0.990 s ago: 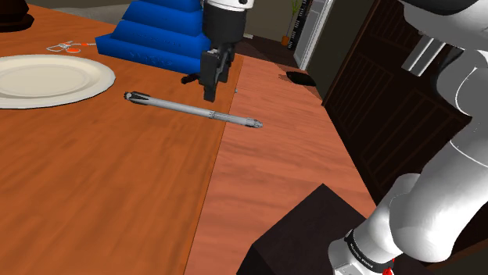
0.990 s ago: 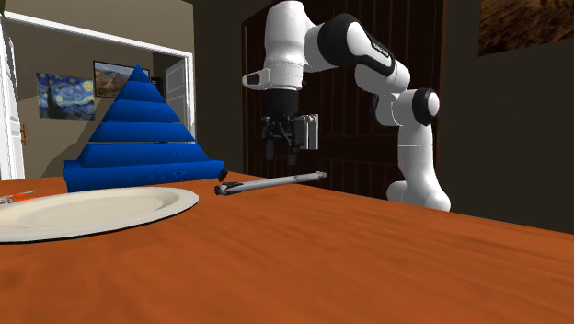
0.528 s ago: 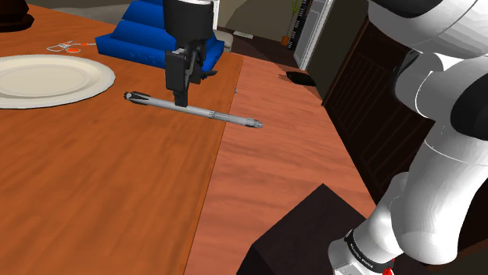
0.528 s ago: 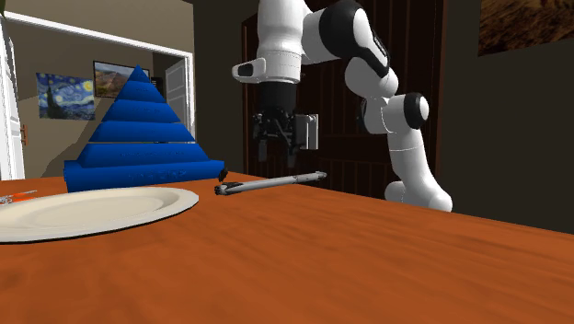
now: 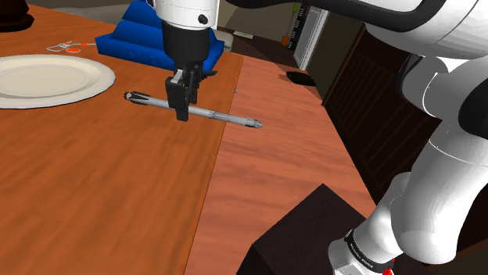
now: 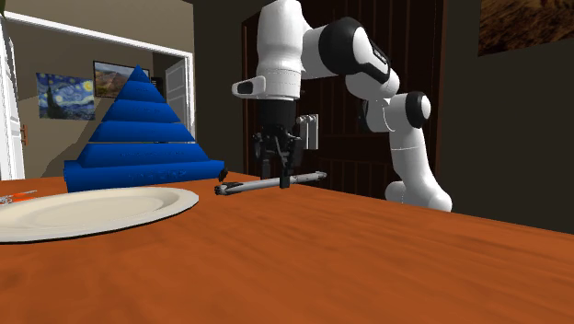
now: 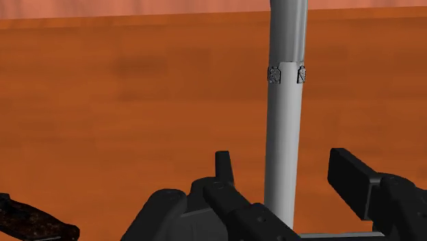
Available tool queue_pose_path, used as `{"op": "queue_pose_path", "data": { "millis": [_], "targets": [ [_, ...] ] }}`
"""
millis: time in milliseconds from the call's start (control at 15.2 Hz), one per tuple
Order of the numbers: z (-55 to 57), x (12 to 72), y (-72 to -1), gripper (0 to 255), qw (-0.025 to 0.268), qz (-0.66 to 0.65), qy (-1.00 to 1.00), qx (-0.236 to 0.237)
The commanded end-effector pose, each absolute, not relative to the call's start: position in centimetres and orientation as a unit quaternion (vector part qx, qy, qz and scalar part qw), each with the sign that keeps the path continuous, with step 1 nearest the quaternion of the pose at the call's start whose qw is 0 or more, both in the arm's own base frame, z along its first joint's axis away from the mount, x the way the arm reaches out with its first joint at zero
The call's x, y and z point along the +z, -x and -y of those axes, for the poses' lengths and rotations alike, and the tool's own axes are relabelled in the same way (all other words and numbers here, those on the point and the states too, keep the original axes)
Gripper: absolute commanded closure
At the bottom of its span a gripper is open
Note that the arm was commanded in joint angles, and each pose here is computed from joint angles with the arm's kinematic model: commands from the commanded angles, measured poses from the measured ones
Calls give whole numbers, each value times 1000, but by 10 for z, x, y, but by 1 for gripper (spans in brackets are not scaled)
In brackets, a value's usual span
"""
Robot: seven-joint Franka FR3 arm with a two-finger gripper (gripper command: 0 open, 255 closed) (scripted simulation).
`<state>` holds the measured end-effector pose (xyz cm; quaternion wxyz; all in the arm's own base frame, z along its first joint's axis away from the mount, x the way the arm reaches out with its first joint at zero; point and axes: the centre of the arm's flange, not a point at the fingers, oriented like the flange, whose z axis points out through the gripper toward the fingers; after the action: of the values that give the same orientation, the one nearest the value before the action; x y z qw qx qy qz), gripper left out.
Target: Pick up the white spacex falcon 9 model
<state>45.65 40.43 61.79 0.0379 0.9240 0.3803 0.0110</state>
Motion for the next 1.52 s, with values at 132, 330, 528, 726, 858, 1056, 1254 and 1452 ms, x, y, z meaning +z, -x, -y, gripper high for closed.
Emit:
{"op": "queue_pose_path", "data": {
  "millis": [132, 330, 528, 726, 858, 1056, 1254, 1452],
  "targets": [
    [-404, 617, -457, 255, 38, -380, -924, 11],
    [-404, 617, -457, 255, 38, -380, -924, 11],
    [-404, 618, -457, 255, 38, -380, -924, 11],
    [-404, 633, -457, 255, 38, -380, -924, 11],
    [-404, 644, -457, 255, 38, -380, -924, 11],
    [-404, 660, -457, 255, 38, -380, -924, 11],
    [-404, 676, -457, 255, 38, -380, -924, 11],
    [-404, 691, -457, 255, 38, -380, -924, 11]
  ]
}}
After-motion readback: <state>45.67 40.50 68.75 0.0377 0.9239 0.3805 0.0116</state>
